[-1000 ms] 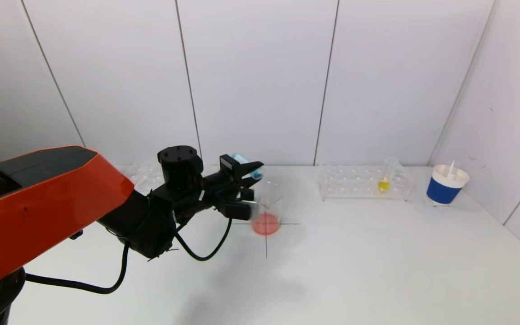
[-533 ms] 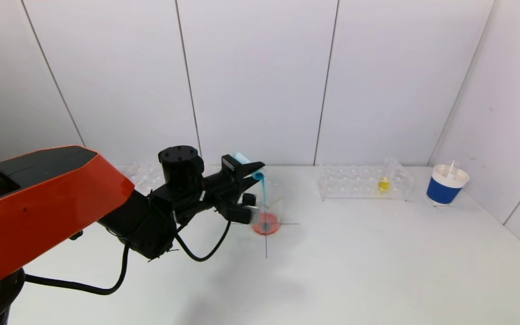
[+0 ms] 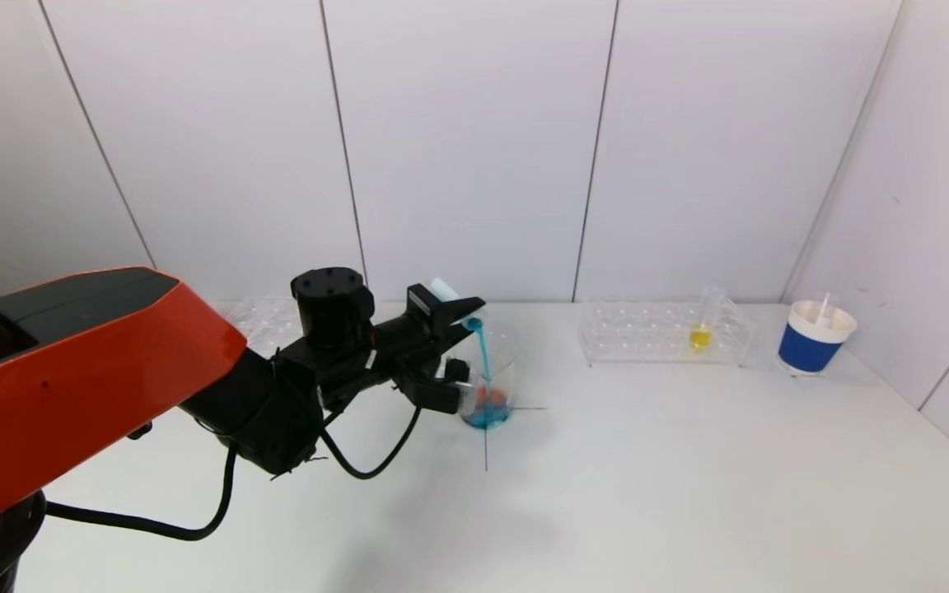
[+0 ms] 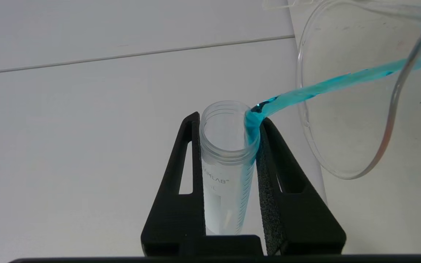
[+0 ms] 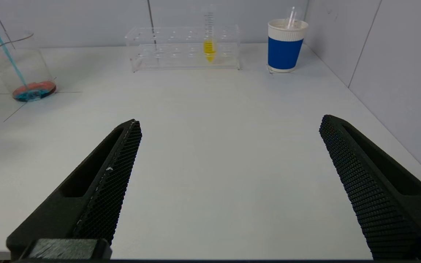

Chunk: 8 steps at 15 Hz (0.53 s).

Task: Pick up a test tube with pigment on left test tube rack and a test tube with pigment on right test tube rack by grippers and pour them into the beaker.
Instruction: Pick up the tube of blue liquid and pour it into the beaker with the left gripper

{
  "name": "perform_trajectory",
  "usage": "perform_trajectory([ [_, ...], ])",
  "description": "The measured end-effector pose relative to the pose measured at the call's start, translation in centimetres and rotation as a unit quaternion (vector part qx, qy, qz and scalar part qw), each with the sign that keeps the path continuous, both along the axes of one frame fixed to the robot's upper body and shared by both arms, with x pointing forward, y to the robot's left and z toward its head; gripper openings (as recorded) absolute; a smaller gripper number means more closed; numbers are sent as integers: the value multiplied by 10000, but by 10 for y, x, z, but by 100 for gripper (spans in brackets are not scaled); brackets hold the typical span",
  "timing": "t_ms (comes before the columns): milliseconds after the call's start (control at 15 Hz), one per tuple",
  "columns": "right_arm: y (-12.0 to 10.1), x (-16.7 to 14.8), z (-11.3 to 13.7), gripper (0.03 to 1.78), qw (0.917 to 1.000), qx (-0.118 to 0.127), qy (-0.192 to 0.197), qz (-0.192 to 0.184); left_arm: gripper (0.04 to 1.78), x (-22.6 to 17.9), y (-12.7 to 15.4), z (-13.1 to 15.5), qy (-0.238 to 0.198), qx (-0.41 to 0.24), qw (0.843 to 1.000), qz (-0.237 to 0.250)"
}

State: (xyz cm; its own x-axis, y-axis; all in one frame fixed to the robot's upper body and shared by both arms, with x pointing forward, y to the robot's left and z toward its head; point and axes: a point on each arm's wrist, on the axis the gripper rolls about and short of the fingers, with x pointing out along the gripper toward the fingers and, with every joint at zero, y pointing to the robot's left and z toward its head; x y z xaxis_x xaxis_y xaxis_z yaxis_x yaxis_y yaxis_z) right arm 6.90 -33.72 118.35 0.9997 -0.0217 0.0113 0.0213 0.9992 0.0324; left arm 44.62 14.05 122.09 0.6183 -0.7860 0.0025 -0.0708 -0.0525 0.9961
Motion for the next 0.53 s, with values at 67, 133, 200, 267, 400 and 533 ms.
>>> perform_trajectory([
  [67, 0, 0, 0, 177, 10000, 0, 0, 0, 44, 0, 0, 0, -36, 31, 10000, 0],
  [133, 0, 0, 0, 177, 10000, 0, -2, 0, 44, 0, 0, -1, -62, 80, 9999, 2],
  [200, 0, 0, 0, 177, 10000, 0, -2, 0, 44, 0, 0, -1, -56, 106, 9999, 0],
  [267, 0, 0, 0, 177, 10000, 0, -2, 0, 44, -1, 1, -1, -64, 126, 9999, 4],
  [400, 0, 0, 0, 177, 10000, 0, -2, 0, 44, -1, 1, 0, -104, 156, 9998, 1],
  [533, 0, 0, 0, 177, 10000, 0, -2, 1, 44, -2, 2, 2, -124, 159, 9998, 7],
])
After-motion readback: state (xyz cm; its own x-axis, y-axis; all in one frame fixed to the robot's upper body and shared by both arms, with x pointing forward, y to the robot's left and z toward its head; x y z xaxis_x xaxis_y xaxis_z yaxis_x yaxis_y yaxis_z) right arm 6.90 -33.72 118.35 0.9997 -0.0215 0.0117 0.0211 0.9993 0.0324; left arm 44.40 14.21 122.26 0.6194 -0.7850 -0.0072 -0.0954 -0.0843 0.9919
